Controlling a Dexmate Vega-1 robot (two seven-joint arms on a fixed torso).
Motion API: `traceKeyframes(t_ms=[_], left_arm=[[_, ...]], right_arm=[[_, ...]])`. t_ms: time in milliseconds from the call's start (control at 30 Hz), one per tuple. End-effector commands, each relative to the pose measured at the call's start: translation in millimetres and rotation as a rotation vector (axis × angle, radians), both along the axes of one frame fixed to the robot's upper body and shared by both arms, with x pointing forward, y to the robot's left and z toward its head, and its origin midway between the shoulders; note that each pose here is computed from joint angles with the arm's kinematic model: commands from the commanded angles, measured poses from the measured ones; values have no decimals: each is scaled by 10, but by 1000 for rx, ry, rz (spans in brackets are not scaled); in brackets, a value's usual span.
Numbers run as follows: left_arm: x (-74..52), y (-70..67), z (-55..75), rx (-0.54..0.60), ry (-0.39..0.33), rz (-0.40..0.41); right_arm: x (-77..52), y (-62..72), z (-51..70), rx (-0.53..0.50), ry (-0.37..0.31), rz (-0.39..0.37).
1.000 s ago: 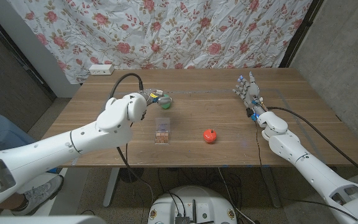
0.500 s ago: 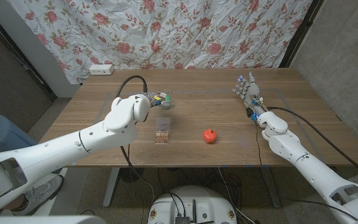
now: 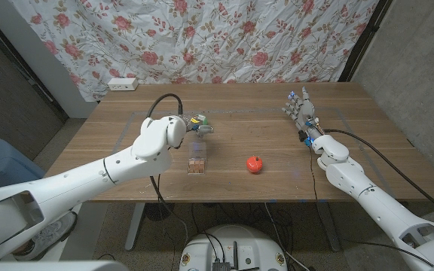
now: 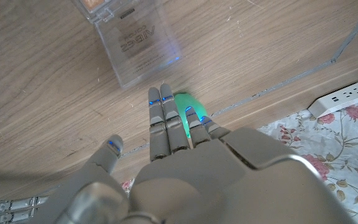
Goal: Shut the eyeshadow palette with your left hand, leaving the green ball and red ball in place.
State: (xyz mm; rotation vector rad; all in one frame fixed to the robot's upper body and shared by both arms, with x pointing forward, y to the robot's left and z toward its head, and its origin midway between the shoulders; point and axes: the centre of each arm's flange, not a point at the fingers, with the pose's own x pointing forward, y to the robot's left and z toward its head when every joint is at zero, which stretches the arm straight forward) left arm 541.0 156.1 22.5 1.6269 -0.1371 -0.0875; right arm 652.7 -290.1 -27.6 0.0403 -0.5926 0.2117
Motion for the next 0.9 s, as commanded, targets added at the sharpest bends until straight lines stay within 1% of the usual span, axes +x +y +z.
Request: traceKeyframes(t_ms=[33, 133, 400, 600, 900], left_arm=[[74, -30, -68, -7, 37, 0], [75, -25, -67, -9, 28, 1], [82, 9, -65, -6, 36, 14], [69, 27, -64, -6, 28, 19], [49, 42, -82, -16, -2, 23]], right_arm=[[0, 0, 0, 3, -1, -4], [0, 0, 0, 3, -1, -4], [-1, 0, 0, 0, 0, 0], [-1, 0, 0, 0, 0, 0], [-1, 0, 1, 0, 0, 0]])
